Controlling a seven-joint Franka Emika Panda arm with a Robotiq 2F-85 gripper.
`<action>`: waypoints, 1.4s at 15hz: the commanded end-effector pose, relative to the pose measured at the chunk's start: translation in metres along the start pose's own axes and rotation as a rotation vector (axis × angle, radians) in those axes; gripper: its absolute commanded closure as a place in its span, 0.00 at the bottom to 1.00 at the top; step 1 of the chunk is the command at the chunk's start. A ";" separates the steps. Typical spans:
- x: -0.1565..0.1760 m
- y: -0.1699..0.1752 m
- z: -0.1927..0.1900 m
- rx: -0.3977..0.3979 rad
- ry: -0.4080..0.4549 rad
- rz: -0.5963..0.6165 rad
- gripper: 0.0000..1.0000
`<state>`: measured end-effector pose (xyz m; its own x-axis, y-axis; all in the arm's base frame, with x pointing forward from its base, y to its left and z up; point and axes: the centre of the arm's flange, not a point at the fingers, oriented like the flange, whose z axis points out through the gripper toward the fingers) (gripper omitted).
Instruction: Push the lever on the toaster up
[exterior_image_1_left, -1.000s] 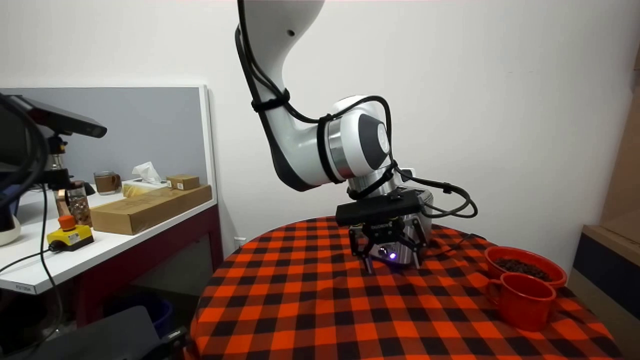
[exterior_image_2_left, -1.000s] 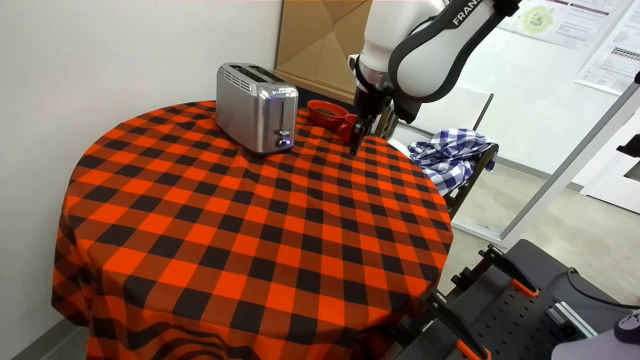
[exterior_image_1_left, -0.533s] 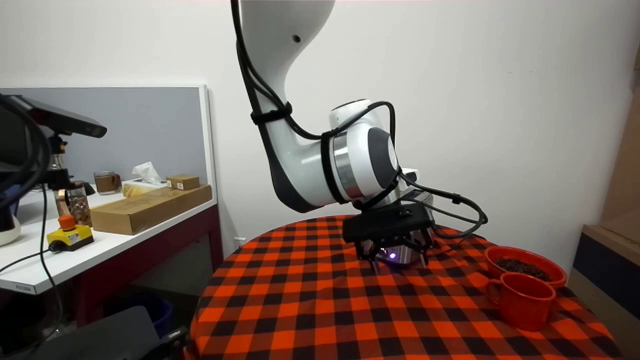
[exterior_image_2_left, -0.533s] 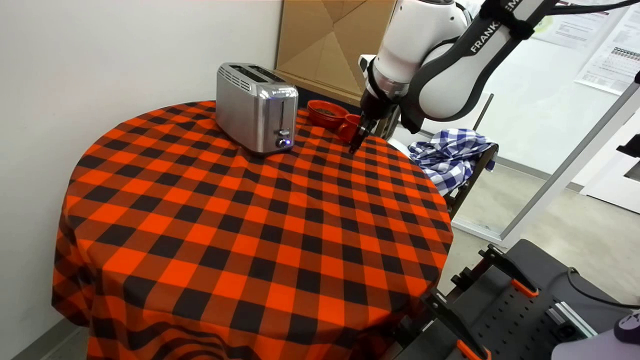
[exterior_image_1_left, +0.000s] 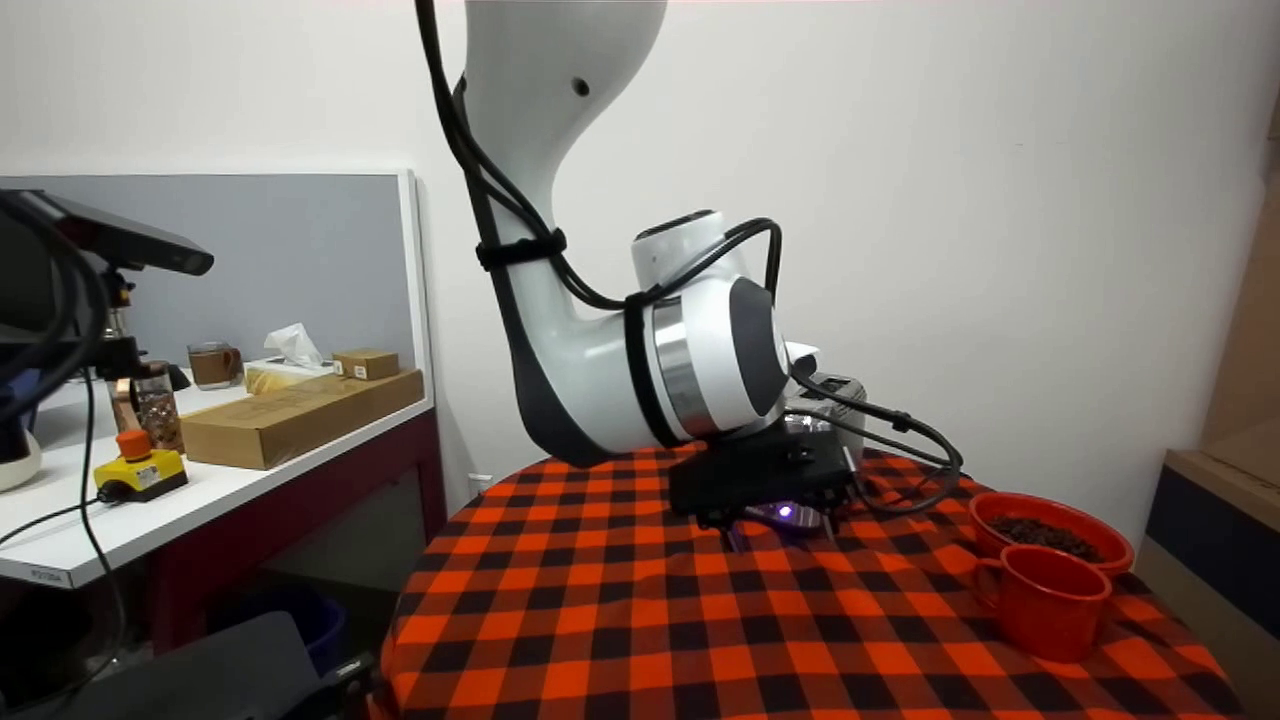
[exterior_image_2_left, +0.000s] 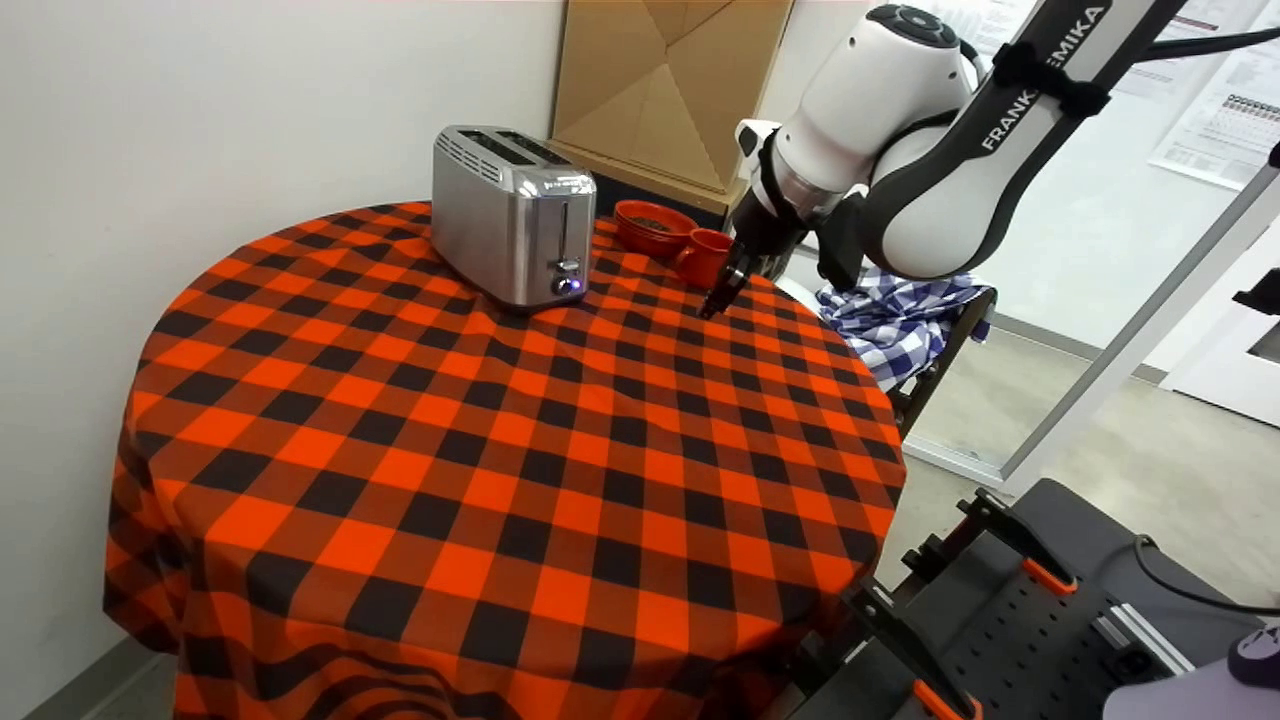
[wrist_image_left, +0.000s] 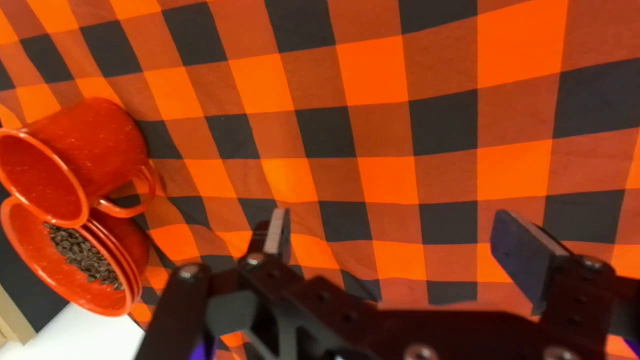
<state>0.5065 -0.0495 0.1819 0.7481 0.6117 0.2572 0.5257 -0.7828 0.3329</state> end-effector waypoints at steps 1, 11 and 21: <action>0.012 -0.018 0.013 0.015 0.015 0.007 0.00; 0.039 -0.015 0.031 0.008 -0.039 0.081 0.00; 0.031 -0.040 0.035 -0.049 -0.036 0.106 0.00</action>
<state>0.5378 -0.0194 0.1588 0.8087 0.5340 0.2466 0.4550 -0.8336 0.3131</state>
